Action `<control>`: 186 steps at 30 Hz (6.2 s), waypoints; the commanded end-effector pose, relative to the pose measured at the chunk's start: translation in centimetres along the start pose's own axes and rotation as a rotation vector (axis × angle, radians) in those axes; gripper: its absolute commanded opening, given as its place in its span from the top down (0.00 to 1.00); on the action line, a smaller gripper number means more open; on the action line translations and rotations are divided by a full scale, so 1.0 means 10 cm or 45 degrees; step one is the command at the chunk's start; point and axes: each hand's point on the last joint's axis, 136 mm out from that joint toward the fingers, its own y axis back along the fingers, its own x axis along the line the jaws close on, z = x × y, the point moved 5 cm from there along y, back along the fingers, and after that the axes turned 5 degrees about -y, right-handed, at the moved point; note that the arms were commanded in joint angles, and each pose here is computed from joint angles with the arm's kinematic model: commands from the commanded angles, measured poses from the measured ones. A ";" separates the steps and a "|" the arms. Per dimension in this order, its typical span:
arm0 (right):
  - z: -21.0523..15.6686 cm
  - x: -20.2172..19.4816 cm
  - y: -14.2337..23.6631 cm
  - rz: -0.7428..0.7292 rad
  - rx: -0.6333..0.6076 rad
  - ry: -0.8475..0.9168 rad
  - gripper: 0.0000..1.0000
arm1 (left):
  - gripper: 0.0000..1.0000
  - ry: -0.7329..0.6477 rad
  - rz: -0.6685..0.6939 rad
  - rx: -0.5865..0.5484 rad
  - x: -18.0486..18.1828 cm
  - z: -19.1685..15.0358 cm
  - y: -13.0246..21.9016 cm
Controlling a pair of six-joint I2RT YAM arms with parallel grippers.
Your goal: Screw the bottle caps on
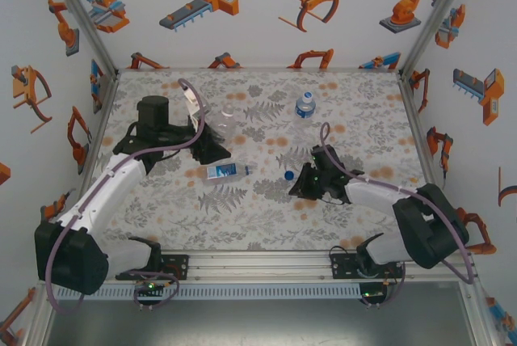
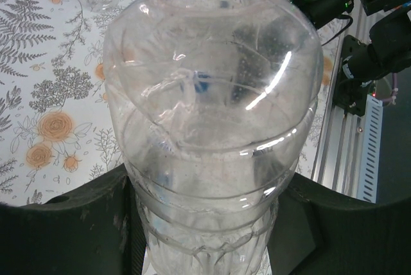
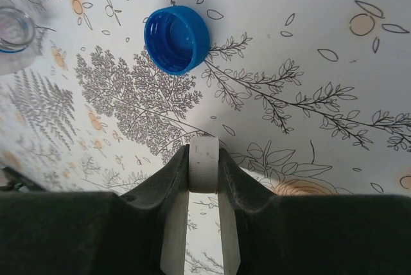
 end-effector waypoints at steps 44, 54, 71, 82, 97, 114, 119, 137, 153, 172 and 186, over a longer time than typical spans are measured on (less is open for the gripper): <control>0.16 0.09 0.06 -0.685 0.078 0.447 0.50 | 1.00 0.017 -0.025 0.062 0.06 -0.04 -0.07; 0.14 0.25 0.03 -0.635 0.061 0.485 0.58 | 1.00 0.019 -0.027 0.065 0.05 -0.04 -0.07; 0.05 0.22 -0.07 -0.576 0.110 0.436 0.60 | 1.00 0.021 -0.032 0.070 0.05 -0.05 -0.09; 0.01 0.17 -0.08 -0.607 0.144 0.426 0.60 | 1.00 0.024 -0.034 0.073 0.05 -0.05 -0.09; 0.08 0.27 0.05 -0.577 0.091 0.424 0.70 | 1.00 0.020 -0.038 0.076 0.04 -0.05 -0.09; 0.24 1.24 1.03 0.181 -0.376 0.939 0.88 | 1.00 -0.231 -0.039 0.198 -0.32 0.02 -0.23; 0.10 1.61 1.45 0.502 -0.464 1.270 0.91 | 1.00 -0.360 -0.008 0.220 -0.45 0.05 -0.21; -0.34 2.23 2.38 1.146 -0.684 2.213 1.00 | 1.00 -0.853 -0.137 0.358 -0.95 -0.18 -0.16; -0.49 2.31 2.31 1.216 -0.589 2.307 1.00 | 1.00 -0.869 -0.139 0.403 -0.99 -0.21 -0.19; -0.57 2.34 2.17 1.168 -0.461 2.373 1.00 | 1.00 -0.875 -0.147 0.408 -1.01 -0.23 -0.18; -0.66 2.33 2.14 1.194 -0.408 2.564 1.00 | 1.00 -0.870 -0.205 0.391 -1.09 -0.21 -0.18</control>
